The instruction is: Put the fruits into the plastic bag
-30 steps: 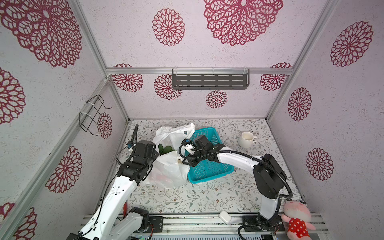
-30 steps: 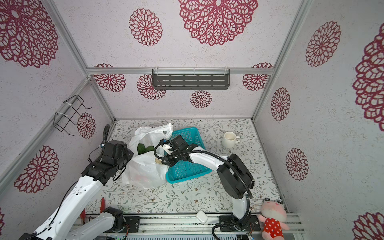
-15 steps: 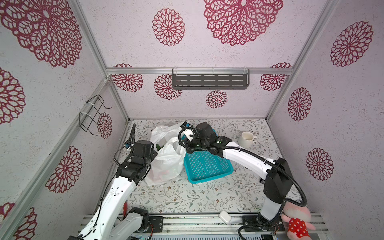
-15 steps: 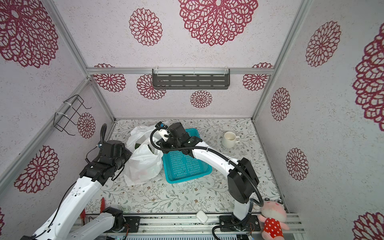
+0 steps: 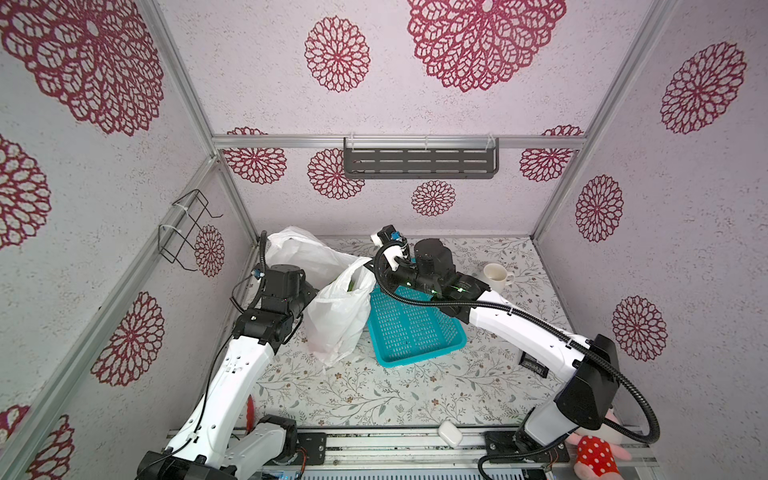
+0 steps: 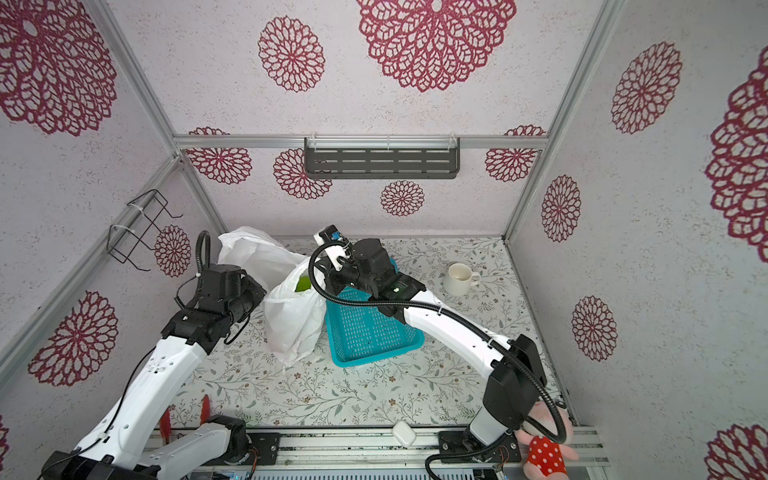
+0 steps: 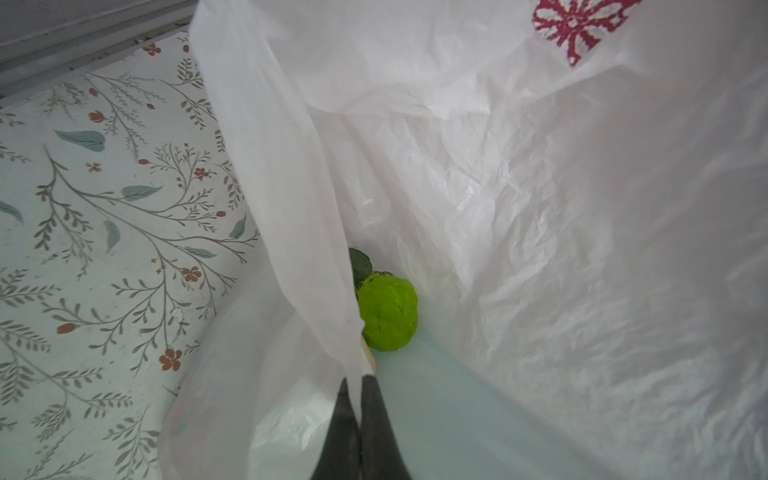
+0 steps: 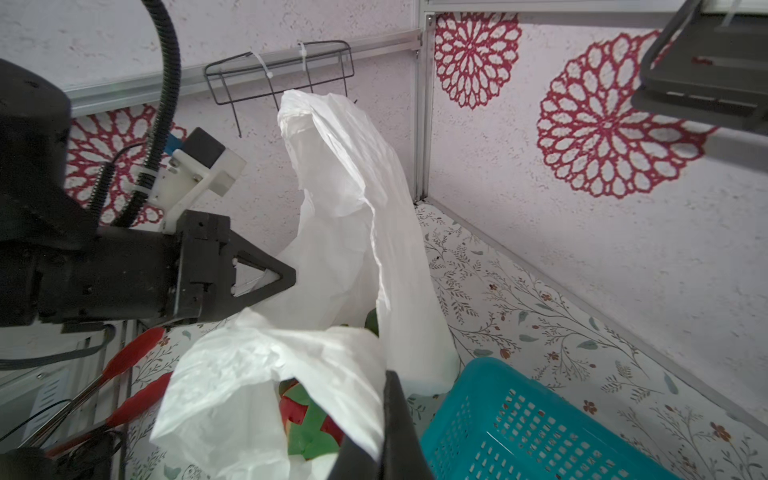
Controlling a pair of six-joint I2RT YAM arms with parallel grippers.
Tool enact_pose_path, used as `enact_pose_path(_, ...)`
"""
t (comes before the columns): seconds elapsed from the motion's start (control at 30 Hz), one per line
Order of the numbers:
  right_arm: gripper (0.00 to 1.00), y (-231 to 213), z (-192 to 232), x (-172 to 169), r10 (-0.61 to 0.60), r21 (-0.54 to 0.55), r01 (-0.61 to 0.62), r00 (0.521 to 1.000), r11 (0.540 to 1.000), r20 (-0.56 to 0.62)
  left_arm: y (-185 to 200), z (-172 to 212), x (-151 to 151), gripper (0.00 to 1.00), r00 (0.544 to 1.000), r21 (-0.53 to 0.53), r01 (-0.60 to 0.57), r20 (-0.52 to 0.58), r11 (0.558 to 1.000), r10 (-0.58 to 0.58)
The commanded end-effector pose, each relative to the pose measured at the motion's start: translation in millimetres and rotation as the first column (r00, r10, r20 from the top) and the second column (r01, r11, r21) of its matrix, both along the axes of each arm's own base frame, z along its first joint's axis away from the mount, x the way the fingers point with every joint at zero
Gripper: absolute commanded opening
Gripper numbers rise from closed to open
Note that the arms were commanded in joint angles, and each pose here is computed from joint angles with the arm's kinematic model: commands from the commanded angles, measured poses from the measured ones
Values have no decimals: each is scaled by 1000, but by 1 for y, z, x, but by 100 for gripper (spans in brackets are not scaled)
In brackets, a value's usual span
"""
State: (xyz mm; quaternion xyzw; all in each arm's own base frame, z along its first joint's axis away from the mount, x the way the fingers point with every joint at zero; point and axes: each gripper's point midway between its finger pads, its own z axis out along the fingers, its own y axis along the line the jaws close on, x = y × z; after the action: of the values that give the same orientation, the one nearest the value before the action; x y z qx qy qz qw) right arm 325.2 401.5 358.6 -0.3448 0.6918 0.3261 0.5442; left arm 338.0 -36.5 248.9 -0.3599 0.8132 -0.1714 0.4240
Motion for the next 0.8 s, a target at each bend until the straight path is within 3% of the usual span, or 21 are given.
enact_pose_path(0.0,0,-27,39,17,-150,83,143,985,986,83,-10,16,10,0,995,-27,58,81,998,-56)
enact_pose_path(0.13,3,-41,13,30,-227,81,227,974,971,-9,-24,23,15,0,985,-44,136,117,990,-130)
enact_pose_path(0.17,15,-43,6,31,-232,74,234,972,969,-30,-26,25,15,0,982,-49,147,128,988,-140)
enact_pose_path(0.2,37,-46,0,33,-243,71,246,969,967,-51,-27,28,15,5,979,-53,152,142,987,-143)
enact_pose_path(0.23,52,-51,-4,35,-258,79,263,963,961,-73,-26,31,14,15,977,-55,150,160,987,-140)
enact_pose_path(0.3,66,-64,-8,39,-287,104,297,952,949,-104,-24,42,10,54,970,-47,147,203,988,-135)
enact_pose_path(0.4,74,-97,-10,52,-336,172,367,924,914,-183,-14,58,0,99,962,-6,120,249,993,-115)
enact_pose_path(0.6,77,-175,-21,59,-410,330,495,863,804,-296,22,88,-35,98,947,109,-18,321,994,-18)
enact_pose_path(0.77,85,-247,-54,55,-597,321,687,726,652,-342,61,91,-68,97,929,195,-197,351,961,119)
